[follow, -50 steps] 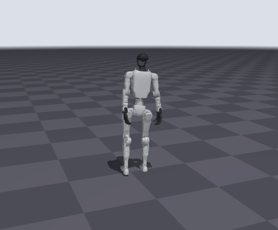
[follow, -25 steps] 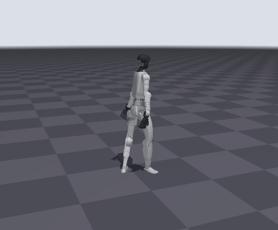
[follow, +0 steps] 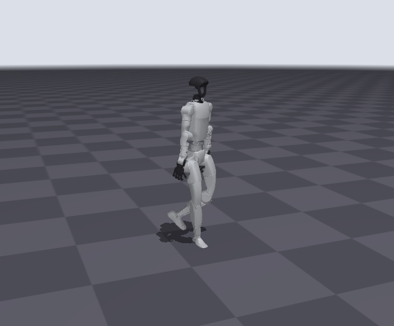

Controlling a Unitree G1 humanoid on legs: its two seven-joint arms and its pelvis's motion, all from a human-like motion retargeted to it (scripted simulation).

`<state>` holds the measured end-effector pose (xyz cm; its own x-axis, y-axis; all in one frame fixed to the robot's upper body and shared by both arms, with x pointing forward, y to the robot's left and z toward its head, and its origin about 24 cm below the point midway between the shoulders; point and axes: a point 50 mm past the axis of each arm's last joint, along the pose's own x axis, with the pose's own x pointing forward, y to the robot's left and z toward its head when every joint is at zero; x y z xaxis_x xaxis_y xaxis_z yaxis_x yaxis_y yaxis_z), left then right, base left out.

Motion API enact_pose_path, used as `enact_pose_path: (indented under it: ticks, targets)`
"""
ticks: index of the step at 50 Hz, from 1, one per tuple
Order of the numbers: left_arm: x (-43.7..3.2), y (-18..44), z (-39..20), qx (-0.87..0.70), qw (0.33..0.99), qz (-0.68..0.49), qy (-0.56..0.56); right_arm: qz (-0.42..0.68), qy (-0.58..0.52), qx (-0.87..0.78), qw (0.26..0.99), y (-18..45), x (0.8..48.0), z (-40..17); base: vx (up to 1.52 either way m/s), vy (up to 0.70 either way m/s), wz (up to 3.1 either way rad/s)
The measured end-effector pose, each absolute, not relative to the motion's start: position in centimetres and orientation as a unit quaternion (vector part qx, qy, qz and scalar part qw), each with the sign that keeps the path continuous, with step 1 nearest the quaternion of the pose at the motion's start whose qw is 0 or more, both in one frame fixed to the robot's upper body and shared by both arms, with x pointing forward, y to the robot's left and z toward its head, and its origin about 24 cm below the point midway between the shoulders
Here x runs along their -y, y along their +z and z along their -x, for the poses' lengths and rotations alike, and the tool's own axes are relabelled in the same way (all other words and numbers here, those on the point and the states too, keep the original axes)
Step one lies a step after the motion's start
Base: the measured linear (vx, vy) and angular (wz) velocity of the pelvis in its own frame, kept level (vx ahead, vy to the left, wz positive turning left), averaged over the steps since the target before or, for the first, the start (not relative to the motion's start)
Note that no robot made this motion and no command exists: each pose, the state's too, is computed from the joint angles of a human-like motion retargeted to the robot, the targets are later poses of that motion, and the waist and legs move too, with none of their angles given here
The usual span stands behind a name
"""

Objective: In place motions

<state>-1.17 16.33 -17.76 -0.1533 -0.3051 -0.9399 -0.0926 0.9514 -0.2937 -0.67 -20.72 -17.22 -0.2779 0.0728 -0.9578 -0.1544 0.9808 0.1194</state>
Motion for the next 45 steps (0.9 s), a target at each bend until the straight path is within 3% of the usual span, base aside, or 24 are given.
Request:
enact_pose_path:
  ticks: [6,12,21,30,45]
  targets:
    - [-17.3,-17.7,0.9,-0.76,0.637,0.099,-0.085,0.125,0.179,-0.727,0.651,-17.4,20.2,-4.5,0.12,-0.02,-1.52]
    - [-16.5,-17.8,1.0,-0.761,0.635,0.111,-0.079,0.158,0.202,-0.704,0.662,-17.4,19.9,-5.7,0.04,0.33,-1.06]
    - [-14.8,-17.5,3.1,-0.778,0.598,0.183,-0.06,0.129,0.165,-0.761,0.614,-17.5,20.3,-2.1,0.22,0.19,-0.93]
    - [-16.6,-17.4,2.4,-0.785,0.6,0.137,-0.069,0.039,0.084,-0.829,0.552,-16.7,20.8,3.9,0.18,0.11,-0.51]
    - [-15.8,-17.6,-0.2,-0.758,0.628,0.147,-0.096,0.057,0.118,-0.82,0.557,-17.0,19.9,3.6,0.06,0.02,-0.04]
